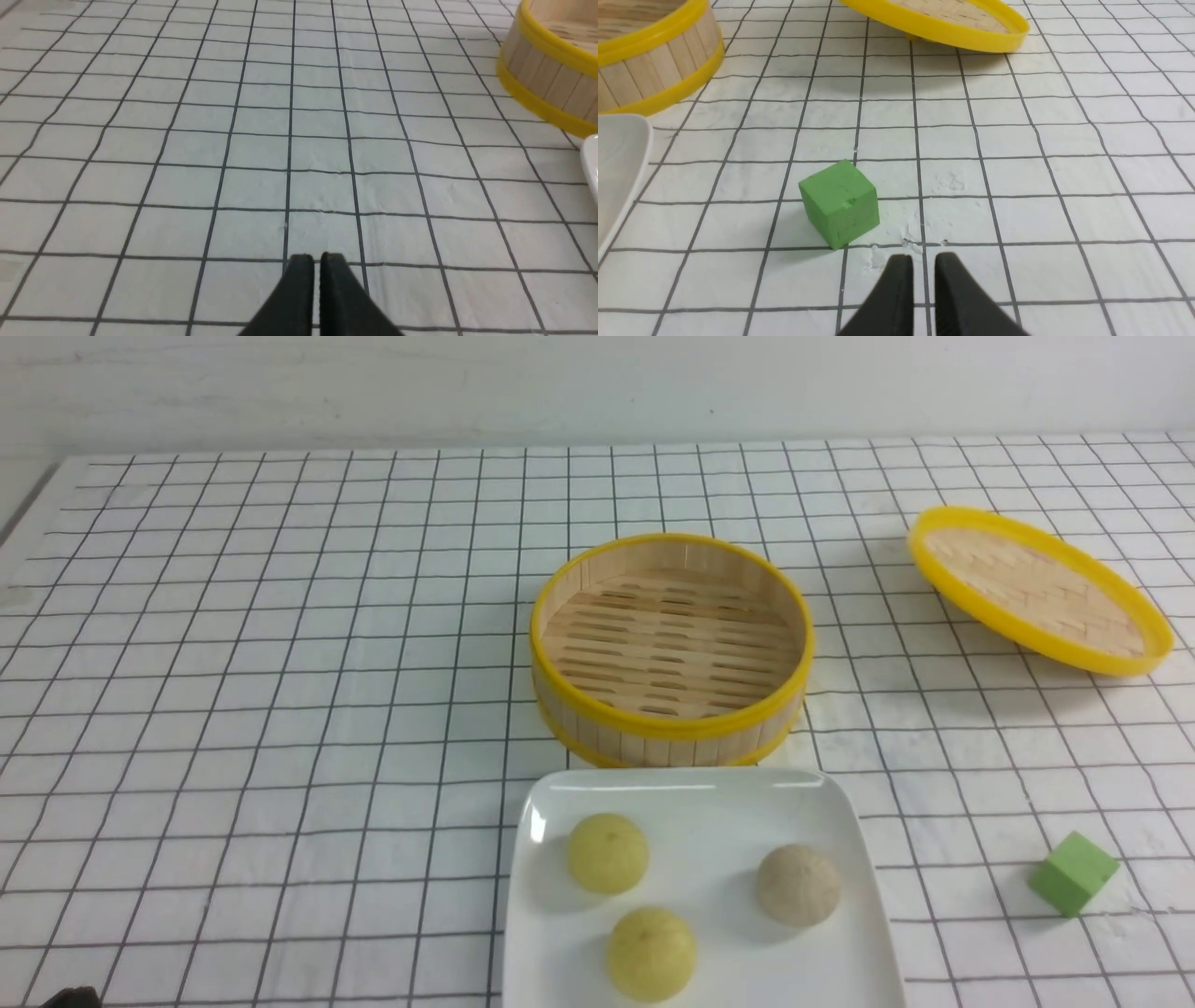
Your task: Put the steamed buns into the plate on the white-black tablecloth.
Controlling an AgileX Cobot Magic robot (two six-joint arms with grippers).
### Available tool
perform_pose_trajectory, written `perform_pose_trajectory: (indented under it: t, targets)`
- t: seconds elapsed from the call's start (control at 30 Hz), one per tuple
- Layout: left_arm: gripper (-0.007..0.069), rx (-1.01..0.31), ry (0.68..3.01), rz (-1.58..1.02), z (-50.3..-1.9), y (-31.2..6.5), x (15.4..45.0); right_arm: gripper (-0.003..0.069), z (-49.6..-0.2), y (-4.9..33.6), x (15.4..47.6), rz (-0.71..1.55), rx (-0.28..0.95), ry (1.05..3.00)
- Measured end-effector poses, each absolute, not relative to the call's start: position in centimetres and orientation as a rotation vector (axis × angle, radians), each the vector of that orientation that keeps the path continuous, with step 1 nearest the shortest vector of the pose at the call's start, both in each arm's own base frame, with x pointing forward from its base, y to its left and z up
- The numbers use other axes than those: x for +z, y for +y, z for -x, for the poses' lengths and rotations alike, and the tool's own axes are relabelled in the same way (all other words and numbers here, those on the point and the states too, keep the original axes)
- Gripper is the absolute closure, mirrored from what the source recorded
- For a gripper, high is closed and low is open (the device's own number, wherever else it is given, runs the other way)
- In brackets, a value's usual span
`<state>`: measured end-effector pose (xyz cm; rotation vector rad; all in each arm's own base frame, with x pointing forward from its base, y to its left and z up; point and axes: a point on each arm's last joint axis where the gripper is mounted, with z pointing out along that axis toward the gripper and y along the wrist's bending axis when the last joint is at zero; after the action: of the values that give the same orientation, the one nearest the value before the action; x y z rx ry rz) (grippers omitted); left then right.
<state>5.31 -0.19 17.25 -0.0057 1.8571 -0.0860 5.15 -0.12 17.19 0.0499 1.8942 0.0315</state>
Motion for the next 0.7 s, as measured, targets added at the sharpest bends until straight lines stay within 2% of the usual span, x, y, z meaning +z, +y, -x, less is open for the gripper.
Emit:
perform_pose_trajectory:
  t: [0.3,0.7]
  targets:
    - [0.0573,-0.014,1.858,0.102,-5.28,0.36,17.24,0.0552,-5.15,-0.12,17.19,-0.050,0.032,1.894]
    - [0.0569,-0.006,1.861,0.105,-5.27,0.41,17.21,0.0540,-5.15,-0.12,17.19,-0.050,0.032,1.894]
